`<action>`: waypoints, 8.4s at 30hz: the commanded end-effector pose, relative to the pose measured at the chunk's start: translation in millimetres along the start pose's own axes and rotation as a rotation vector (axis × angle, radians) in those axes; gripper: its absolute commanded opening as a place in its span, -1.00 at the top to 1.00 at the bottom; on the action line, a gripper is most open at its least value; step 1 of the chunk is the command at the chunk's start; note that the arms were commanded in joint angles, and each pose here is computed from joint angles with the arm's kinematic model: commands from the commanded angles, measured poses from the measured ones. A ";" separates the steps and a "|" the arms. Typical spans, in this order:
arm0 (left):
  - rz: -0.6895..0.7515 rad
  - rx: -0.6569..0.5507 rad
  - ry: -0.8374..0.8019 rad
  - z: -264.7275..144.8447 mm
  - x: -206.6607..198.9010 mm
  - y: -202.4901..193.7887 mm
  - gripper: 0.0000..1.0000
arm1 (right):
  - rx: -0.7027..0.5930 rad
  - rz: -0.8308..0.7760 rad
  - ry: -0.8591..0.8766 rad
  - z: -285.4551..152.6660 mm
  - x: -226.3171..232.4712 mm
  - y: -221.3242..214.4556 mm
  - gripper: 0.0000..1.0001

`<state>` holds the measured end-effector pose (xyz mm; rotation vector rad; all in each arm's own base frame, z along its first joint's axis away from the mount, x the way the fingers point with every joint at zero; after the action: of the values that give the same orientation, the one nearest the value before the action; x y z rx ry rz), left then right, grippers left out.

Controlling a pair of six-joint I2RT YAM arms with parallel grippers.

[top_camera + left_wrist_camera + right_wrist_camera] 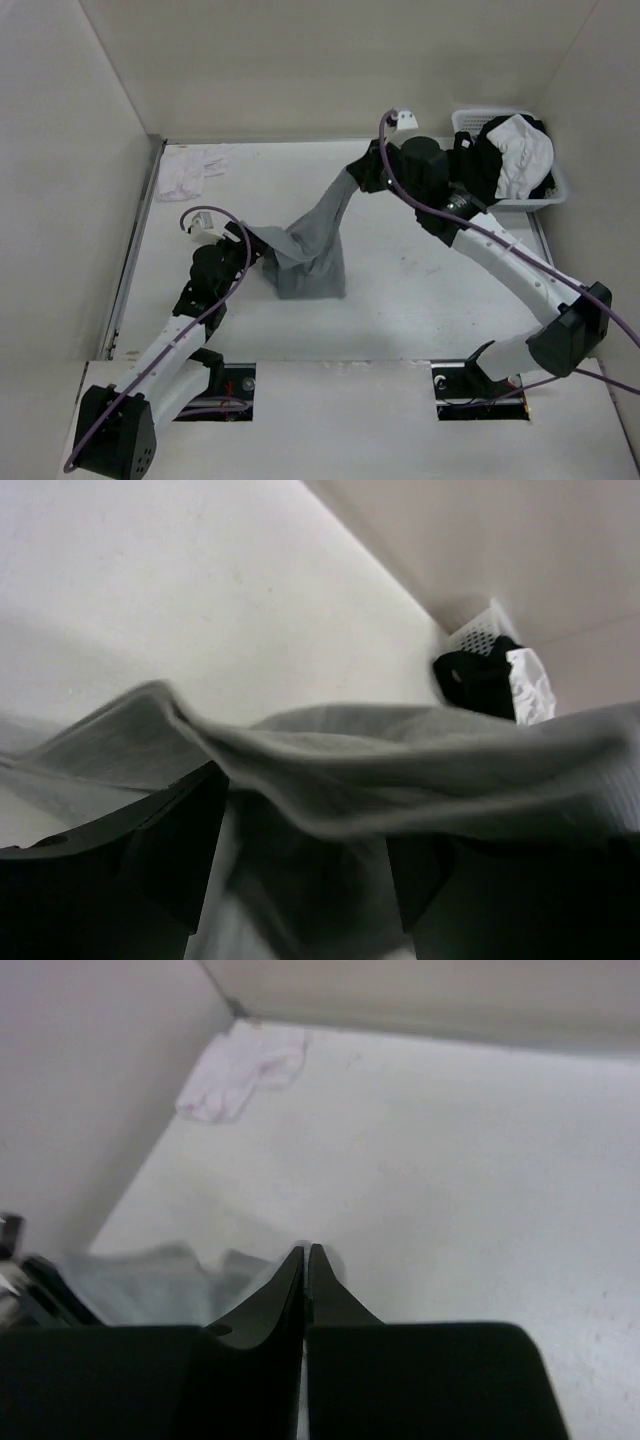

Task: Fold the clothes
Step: Move the tank top to the center of the board, then flatten the tank top out

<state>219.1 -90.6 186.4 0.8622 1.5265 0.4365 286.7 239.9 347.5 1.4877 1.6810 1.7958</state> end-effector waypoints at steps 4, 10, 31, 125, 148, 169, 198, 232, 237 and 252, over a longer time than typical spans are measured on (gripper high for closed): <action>0.000 0.053 0.097 23.6 6.5 -6.7 -0.16 | -0.485 -0.009 0.241 -24.1 86.7 177.1 0.98; -0.045 -0.078 0.052 21.5 -16.8 29.0 -0.15 | -0.556 -0.046 0.273 -68.7 132.6 194.1 0.97; 0.061 0.093 0.208 -2.9 30.5 -14.8 -0.11 | 0.202 0.174 -0.033 -72.3 59.7 -201.0 -0.04; 0.249 0.009 -0.111 50.3 -134.8 54.4 0.71 | -0.259 0.115 0.063 92.2 -45.8 139.6 0.90; 0.936 0.793 -0.371 -101.8 -87.6 -194.8 0.60 | 0.042 0.426 -0.342 -107.0 -107.6 -186.9 0.66; 1.236 0.738 -0.253 -97.4 -67.2 -224.6 0.41 | 0.032 0.461 -0.305 -126.2 -110.5 -202.6 0.61; 0.282 0.155 -0.058 -66.0 -53.8 8.4 0.98 | 0.301 0.478 -0.308 -93.9 -84.7 -248.7 0.05; 0.153 0.101 0.067 -62.7 -7.9 15.9 0.98 | 0.389 0.402 -0.556 -127.0 -84.1 -264.1 0.17; 0.156 0.095 0.060 -62.5 -8.7 16.4 0.98 | 0.441 0.394 -0.571 -121.4 -85.0 -275.2 0.25; 0.049 -0.328 -0.263 -113.5 -132.6 149.1 1.00 | -0.122 0.270 -0.334 -190.5 -13.7 -65.9 0.97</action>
<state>163.3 -75.2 296.3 0.9318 1.4407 0.5171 116.7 171.8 236.8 2.1170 1.4274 1.4770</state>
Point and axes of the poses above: each gripper's point midway between its finger pads, its own z axis out along the fingers, its own x axis along the line the jaws close on, y = z × x, the point moved 9 cm from there along -z, back along the fingers, and after that the axes turned 8 degrees about z, right-handed, at the moved point
